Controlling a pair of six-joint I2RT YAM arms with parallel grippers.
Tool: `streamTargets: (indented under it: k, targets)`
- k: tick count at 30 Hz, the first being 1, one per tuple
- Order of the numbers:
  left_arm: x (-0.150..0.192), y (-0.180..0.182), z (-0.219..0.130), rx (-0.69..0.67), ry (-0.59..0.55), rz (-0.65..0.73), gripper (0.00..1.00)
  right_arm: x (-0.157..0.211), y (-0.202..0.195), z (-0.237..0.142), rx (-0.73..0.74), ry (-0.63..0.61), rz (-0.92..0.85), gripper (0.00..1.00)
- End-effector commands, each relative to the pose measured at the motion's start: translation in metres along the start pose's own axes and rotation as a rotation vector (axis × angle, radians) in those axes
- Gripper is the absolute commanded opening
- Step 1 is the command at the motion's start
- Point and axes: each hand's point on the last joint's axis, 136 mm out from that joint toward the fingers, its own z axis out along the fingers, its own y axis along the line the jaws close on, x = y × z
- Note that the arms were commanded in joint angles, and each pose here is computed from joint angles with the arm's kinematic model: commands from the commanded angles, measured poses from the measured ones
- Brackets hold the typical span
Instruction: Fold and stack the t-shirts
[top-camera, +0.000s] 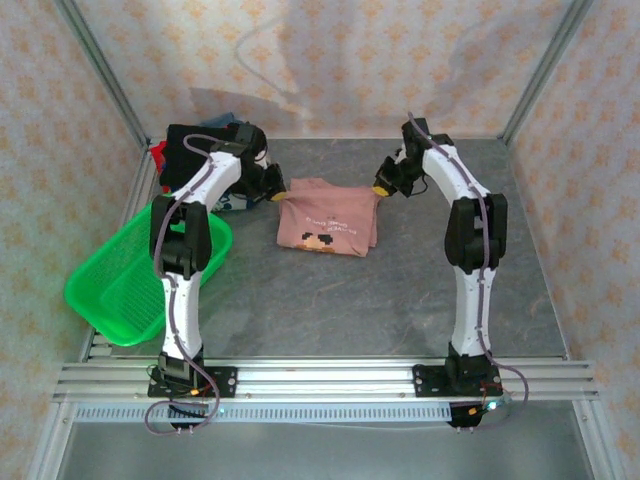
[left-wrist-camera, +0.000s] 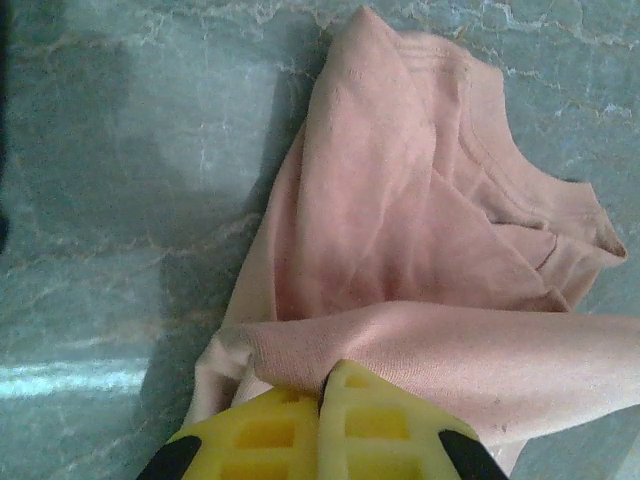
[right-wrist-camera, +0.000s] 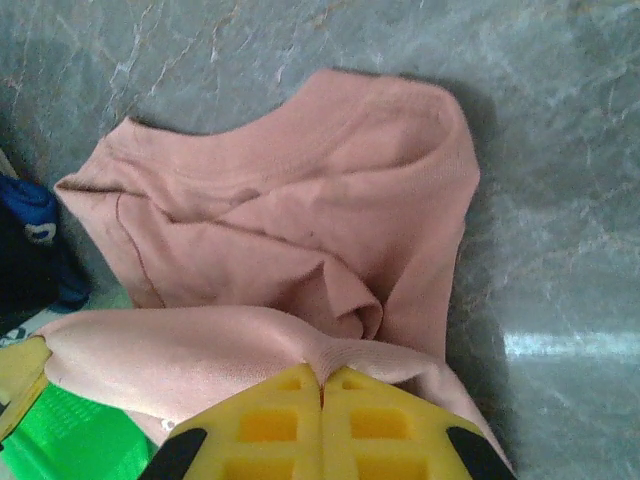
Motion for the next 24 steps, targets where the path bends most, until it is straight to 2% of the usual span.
streamTargets:
  k: [1,3,5,7,8,12,16,19,24]
  targets:
    - [-0.016,0.002,-0.002,-0.006,-0.016,-0.013,0.0,-0.015,-0.017,0.001,0.053,-0.015,0.021,0.0]
    - [-0.022,-0.001,0.004,0.008,-0.013,-0.028,0.16,-0.021,-0.02,0.006,0.057,-0.017,0.029,0.02]
    - [-0.03,-0.011,0.005,0.041,-0.021,-0.046,0.42,-0.029,-0.022,0.006,0.062,-0.031,0.042,0.1]
    - [-0.039,-0.027,-0.003,0.087,-0.042,-0.058,0.52,-0.042,-0.018,-0.003,0.034,-0.065,0.073,0.18]
    - [-0.044,-0.037,-0.012,0.112,-0.061,-0.058,0.57,-0.05,-0.011,-0.012,0.003,-0.099,0.085,0.3]
    - [-0.06,-0.077,-0.071,0.183,-0.17,-0.014,0.65,-0.062,0.016,-0.054,-0.071,-0.228,0.045,0.47]
    - [-0.054,-0.108,-0.14,0.252,-0.281,0.069,0.7,-0.044,0.022,-0.088,-0.077,-0.288,-0.006,0.57]
    - [-0.035,-0.107,-0.169,0.24,-0.307,0.123,0.71,-0.019,0.022,-0.105,-0.128,-0.32,-0.016,0.65]
    - [0.006,-0.084,-0.187,0.208,-0.31,0.176,0.71,0.033,0.014,-0.12,-0.19,-0.337,-0.042,0.75]
